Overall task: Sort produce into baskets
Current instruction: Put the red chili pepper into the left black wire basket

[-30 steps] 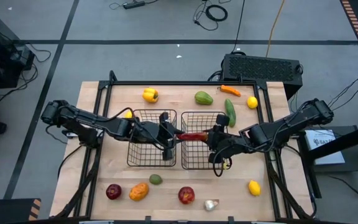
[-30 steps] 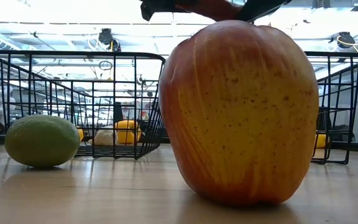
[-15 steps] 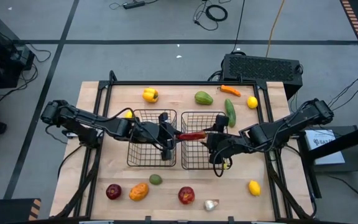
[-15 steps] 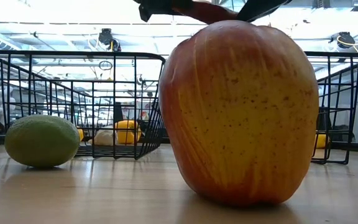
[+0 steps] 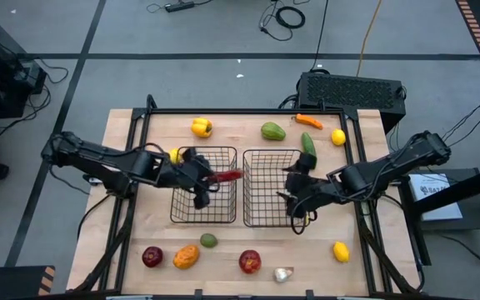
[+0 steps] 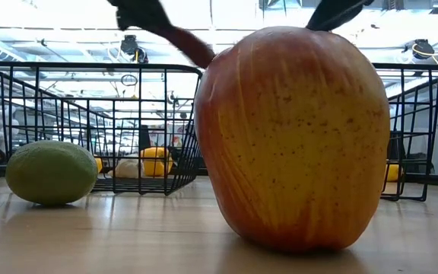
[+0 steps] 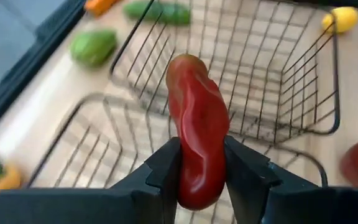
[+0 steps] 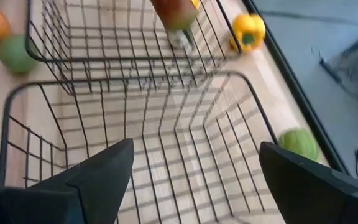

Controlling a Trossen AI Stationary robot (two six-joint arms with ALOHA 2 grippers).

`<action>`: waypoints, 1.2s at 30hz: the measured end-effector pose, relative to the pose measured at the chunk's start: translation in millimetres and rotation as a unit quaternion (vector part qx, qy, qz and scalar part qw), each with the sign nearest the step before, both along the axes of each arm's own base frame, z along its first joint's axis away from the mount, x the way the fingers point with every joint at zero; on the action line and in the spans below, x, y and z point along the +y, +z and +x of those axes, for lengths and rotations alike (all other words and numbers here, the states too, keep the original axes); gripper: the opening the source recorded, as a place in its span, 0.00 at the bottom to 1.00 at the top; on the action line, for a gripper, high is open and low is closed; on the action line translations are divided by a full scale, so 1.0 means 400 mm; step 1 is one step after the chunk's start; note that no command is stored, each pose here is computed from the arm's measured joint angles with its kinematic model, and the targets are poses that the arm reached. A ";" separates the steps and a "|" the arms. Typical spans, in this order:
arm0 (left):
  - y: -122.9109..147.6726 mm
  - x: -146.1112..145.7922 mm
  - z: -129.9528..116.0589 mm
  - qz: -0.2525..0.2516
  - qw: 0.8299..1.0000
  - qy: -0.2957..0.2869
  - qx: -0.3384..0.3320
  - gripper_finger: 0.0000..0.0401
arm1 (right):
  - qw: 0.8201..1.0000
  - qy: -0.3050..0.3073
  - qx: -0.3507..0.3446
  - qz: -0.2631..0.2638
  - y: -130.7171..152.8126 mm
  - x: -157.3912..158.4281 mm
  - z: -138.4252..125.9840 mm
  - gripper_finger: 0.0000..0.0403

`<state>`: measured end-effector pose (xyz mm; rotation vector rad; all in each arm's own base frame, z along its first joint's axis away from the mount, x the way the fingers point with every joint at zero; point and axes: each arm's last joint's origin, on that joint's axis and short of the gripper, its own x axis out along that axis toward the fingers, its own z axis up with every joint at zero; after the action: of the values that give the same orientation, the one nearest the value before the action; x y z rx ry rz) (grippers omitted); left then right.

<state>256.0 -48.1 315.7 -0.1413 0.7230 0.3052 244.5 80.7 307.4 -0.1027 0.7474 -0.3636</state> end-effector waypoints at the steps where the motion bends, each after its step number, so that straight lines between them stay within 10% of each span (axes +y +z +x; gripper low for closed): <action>1: -0.004 -0.001 -0.015 -0.003 1.000 0.018 0.018 0.28 | 1.000 -0.007 0.004 0.004 -0.002 -0.001 -0.003 0.84; 12: -0.050 -0.008 -0.025 -0.014 0.979 0.201 0.028 0.28 | 1.000 -0.009 0.015 0.018 -0.011 0.024 -0.019 0.83; 29: -0.234 -0.004 0.106 0.022 0.957 0.270 0.102 0.29 | 1.000 0.010 0.005 0.027 -0.010 0.058 -0.030 0.83; 36: -0.264 0.017 0.122 0.030 0.951 0.284 0.121 0.46 | 1.000 0.009 0.004 0.026 -0.010 0.057 -0.030 0.83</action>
<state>304.6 -41.2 210.0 -0.2565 0.9078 0.9072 232.5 103.6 303.5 -0.0616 0.7635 -0.3262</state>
